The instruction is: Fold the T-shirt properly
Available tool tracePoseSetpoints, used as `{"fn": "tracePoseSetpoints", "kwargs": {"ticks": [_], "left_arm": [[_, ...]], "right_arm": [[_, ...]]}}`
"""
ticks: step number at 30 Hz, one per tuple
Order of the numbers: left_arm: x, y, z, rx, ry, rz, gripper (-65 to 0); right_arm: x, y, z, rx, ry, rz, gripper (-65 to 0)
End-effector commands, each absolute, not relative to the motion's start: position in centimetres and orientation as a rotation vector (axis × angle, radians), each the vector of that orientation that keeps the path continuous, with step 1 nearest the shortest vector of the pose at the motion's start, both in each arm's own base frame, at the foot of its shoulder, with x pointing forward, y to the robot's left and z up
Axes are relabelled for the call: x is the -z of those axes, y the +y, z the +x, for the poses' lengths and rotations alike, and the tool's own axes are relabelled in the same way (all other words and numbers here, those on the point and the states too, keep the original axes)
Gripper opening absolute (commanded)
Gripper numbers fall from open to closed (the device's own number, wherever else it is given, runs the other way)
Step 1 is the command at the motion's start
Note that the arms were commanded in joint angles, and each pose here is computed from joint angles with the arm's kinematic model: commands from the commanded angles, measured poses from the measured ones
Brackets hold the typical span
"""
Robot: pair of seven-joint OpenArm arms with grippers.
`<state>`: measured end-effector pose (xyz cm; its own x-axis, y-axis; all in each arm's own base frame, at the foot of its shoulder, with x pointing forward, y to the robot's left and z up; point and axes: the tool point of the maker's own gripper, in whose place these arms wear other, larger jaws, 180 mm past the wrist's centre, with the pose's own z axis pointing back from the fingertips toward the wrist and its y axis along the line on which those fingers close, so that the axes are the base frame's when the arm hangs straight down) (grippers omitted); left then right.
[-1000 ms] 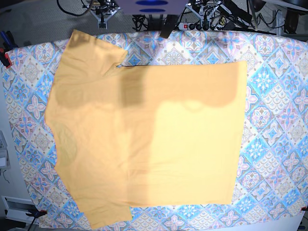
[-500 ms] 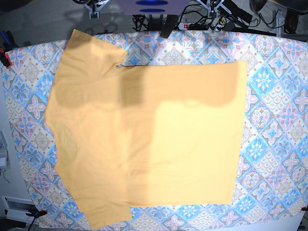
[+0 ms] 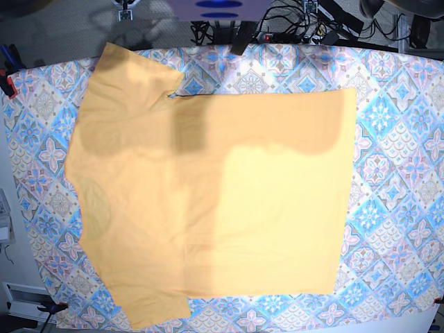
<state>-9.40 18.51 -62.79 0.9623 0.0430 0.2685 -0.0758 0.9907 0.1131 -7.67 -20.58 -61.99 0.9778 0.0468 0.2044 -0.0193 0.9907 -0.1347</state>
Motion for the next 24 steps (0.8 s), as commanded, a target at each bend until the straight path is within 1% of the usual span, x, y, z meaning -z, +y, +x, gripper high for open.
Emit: {"fn": "tracePoseSetpoints", "kwargs": {"ticks": [1, 7, 10, 15, 19, 24], "left_arm": [[62.2, 19.3, -10.9, -0.048, -0.265, 0.139, -65.0], [61.2, 19.7, -10.8, -0.034, -0.356, 0.147, -65.0], [60.5, 20.7, -10.6, -0.017, -0.4, 0.162, -65.0], [59.4, 20.8, -10.7, -0.004, -0.472, 0.165, -65.0], [57.9, 21.0, -9.6, 0.014, -0.558, 0.164, -65.0], [56.0, 20.1, -6.5, 0.062, -0.676, 0.134, -65.0]], "right_arm": [[61.6, -20.8, -8.2, -0.037, -0.223, -0.137, -65.0], [60.7, -21.8, -8.6, -0.059, -0.273, -0.15, -65.0], [60.5, -21.9, -8.1, -0.064, -0.309, -0.151, -65.0], [59.8, -21.9, -9.4, -0.071, -0.329, -0.149, -65.0], [59.2, -22.5, -9.4, -0.085, -0.368, -0.155, -65.0], [58.7, -22.3, -8.1, -0.091, -0.441, -0.152, -65.0]]}}
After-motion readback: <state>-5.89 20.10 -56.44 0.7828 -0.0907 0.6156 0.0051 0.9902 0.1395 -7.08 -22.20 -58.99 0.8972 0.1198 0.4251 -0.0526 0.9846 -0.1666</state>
